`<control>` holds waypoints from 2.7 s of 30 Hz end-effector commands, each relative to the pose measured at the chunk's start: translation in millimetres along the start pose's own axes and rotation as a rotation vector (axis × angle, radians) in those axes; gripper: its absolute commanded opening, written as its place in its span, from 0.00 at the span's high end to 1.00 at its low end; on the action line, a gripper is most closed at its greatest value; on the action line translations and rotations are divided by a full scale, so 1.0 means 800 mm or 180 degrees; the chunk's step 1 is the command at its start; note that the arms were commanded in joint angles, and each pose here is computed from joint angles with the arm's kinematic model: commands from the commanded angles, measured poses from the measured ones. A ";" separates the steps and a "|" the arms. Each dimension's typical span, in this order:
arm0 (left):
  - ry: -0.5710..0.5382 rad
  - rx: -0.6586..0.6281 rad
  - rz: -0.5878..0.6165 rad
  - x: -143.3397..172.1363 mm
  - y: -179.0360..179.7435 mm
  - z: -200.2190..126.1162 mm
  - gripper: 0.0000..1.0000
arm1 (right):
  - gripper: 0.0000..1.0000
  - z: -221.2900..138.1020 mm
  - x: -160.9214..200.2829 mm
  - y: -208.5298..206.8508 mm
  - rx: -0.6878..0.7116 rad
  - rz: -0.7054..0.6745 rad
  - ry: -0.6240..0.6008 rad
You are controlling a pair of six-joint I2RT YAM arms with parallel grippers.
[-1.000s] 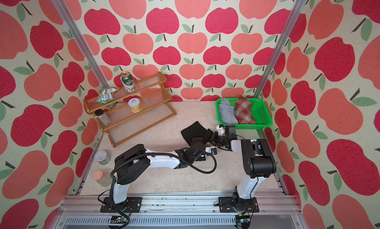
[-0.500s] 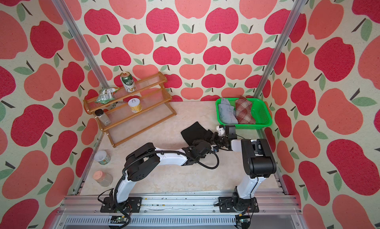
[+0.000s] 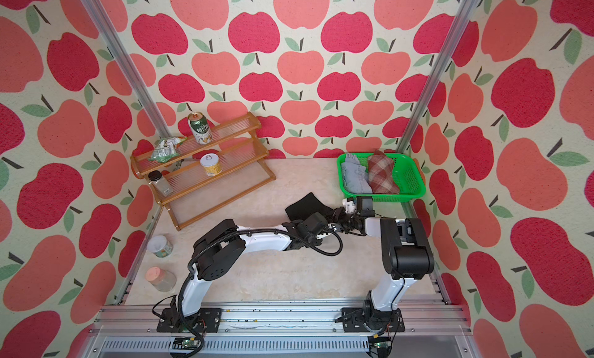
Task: Roll up the skirts
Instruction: Roll the skirt at the center of the board.
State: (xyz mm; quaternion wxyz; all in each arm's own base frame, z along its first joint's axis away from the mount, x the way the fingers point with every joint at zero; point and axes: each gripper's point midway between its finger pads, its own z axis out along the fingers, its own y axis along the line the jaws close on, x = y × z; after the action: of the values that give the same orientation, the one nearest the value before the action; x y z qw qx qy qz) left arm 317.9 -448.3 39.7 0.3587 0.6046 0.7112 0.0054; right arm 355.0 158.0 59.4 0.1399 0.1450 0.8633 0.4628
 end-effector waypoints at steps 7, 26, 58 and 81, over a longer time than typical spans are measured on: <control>-0.0292 0.1494 -0.1727 0.014 0.006 -0.017 0.91 | 0.14 -0.050 -0.020 0.022 -0.0058 -0.0283 -0.0302; -0.0612 0.2489 -0.3025 0.037 0.019 0.006 0.89 | 0.28 -0.006 -0.004 0.002 -0.0270 -0.0092 -0.0098; -0.0296 0.2834 -0.3292 0.056 -0.005 0.015 0.66 | 0.89 0.072 0.001 -0.011 0.0018 -0.0163 0.0346; -0.0963 -0.0795 0.0225 -0.033 0.033 -0.125 0.01 | 1.00 0.032 0.018 -0.008 0.0449 -0.0332 0.0135</control>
State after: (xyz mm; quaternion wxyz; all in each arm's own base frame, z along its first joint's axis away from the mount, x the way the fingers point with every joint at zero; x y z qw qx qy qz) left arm 277.4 -432.9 170.0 0.5287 0.5278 0.6546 -0.1155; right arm 357.6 183.5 41.1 0.1322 0.1039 0.8937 0.4160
